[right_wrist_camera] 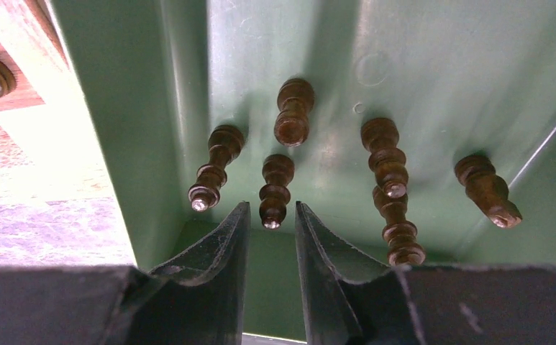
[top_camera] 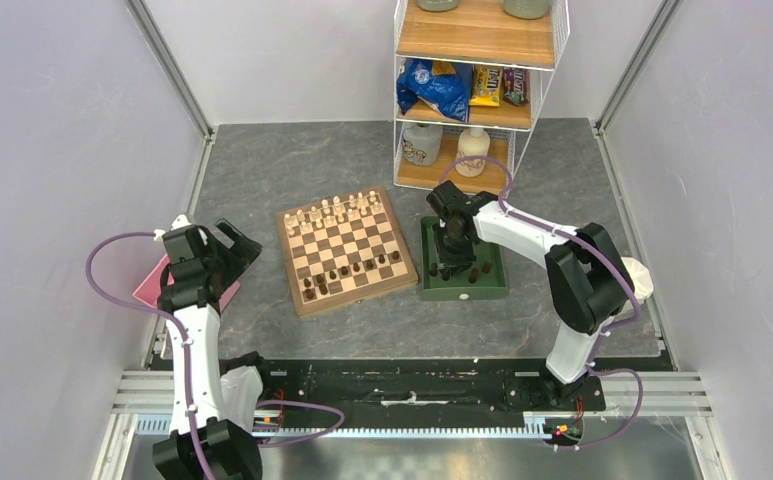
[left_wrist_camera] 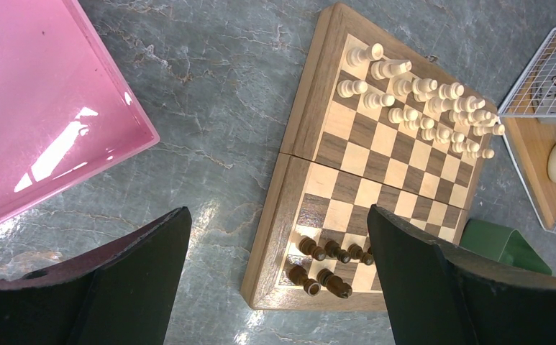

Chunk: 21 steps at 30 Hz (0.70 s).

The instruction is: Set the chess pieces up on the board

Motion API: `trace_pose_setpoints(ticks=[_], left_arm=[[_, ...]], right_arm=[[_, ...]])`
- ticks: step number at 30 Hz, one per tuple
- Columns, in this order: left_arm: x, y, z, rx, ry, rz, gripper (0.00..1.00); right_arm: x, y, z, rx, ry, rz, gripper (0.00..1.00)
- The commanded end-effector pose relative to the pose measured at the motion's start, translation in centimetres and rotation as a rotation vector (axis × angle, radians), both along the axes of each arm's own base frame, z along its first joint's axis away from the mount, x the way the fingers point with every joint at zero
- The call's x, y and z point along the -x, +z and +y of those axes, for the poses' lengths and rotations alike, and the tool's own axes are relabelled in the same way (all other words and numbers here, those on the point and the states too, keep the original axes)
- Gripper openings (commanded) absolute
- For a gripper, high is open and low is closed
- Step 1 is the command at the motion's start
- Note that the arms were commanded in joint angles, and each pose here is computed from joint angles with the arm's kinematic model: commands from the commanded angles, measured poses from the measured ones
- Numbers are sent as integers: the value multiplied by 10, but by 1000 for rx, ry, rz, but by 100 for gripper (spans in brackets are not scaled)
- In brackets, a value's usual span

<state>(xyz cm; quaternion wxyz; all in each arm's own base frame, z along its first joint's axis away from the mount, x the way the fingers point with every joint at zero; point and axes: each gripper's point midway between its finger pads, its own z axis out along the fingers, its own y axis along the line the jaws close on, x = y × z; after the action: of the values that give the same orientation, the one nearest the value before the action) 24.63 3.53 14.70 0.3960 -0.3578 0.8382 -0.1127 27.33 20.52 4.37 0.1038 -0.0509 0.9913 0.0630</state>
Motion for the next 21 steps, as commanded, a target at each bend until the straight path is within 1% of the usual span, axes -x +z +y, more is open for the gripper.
trace_pose_setpoints(ticks=[1,4,7,12,16,21], left_arm=[[-3,5,2,-20,-18,-19,99],[-3,4,2,-18,-18,-18,99],[-3,4,1,-17,-19,-17,99],[-3,3,1,-16,-20,-13,99],[-3,2,1,-13,-20,-9,99],[-4,0,1,-7,-22,0,99]], right_arm=[[-10,-1,-4,29,6,-40,36],[-11,-2,-5,41,3,-47,34],[-11,-2,-4,34,8,-43,27],[-11,10,-2,11,17,-65,20],[-10,34,-6,5,15,-97,16],[-13,78,-7,-30,6,-179,16]])
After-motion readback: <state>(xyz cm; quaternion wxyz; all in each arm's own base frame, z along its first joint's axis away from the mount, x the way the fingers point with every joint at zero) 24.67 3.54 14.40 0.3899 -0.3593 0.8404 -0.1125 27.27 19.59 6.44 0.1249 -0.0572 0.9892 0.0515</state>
